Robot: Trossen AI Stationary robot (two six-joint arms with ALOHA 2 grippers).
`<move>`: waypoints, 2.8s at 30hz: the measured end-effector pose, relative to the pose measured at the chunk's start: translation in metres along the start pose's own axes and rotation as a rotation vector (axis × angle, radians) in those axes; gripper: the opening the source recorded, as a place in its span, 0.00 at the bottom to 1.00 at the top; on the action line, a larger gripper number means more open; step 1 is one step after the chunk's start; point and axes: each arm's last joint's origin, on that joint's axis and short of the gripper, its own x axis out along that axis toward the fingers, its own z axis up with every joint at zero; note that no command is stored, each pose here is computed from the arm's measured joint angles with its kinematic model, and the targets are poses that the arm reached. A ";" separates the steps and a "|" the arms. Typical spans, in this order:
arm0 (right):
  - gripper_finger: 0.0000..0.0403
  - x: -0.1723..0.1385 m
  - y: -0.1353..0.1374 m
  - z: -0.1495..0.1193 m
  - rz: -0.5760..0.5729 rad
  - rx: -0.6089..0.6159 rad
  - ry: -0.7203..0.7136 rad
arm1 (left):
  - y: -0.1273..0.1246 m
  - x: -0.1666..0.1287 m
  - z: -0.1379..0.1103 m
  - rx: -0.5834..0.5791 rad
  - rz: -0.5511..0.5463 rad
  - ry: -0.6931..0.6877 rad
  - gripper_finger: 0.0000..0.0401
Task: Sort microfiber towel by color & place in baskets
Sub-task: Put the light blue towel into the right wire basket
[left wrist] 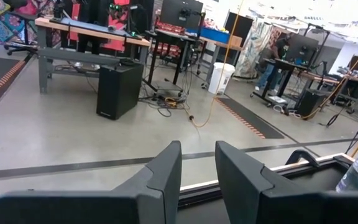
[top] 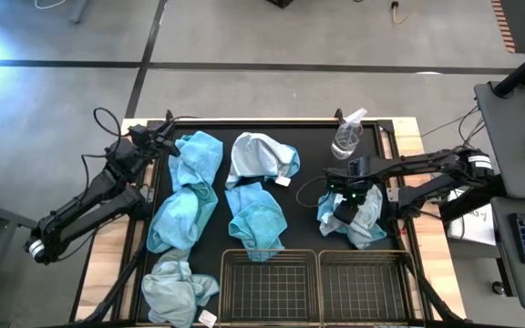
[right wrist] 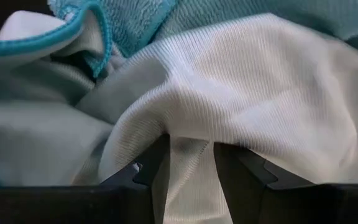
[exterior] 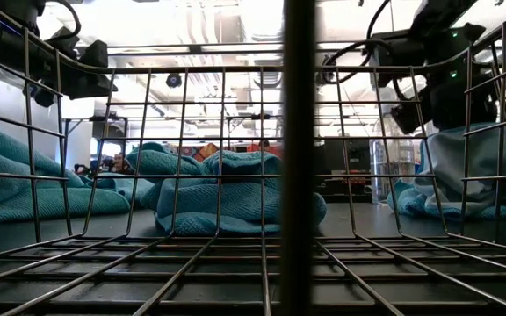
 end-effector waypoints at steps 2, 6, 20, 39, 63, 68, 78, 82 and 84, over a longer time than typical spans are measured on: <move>0.29 0.005 0.000 0.003 -0.008 -0.002 0.017 | 0.000 0.000 -0.001 0.004 0.003 0.012 0.21; 0.29 0.014 0.000 0.007 -0.029 -0.010 0.061 | 0.001 0.000 -0.002 0.006 0.005 0.020 0.21; 0.14 0.032 -0.001 0.015 -0.064 -0.036 0.139 | 0.000 0.000 -0.002 0.006 0.005 0.020 0.21; 0.02 -0.028 0.012 0.011 0.016 -0.048 -0.044 | 0.000 0.000 -0.002 -0.002 0.005 0.017 0.21; 0.02 -0.147 0.033 -0.001 0.160 -0.085 -0.456 | 0.001 0.000 -0.003 0.014 0.008 0.033 0.21; 0.02 -0.157 0.040 -0.014 0.162 -0.067 -0.404 | 0.001 0.000 -0.003 0.014 0.008 0.033 0.21; 0.02 -0.190 0.083 -0.048 0.287 -0.220 -0.443 | 0.001 0.000 -0.003 0.006 0.008 0.031 0.21; 0.02 -0.196 0.100 -0.067 0.323 -0.337 -0.443 | 0.001 0.000 -0.003 0.007 0.008 0.032 0.21; 0.02 -0.195 0.107 -0.076 0.337 -0.387 -0.429 | 0.001 0.000 -0.003 0.007 0.008 0.032 0.21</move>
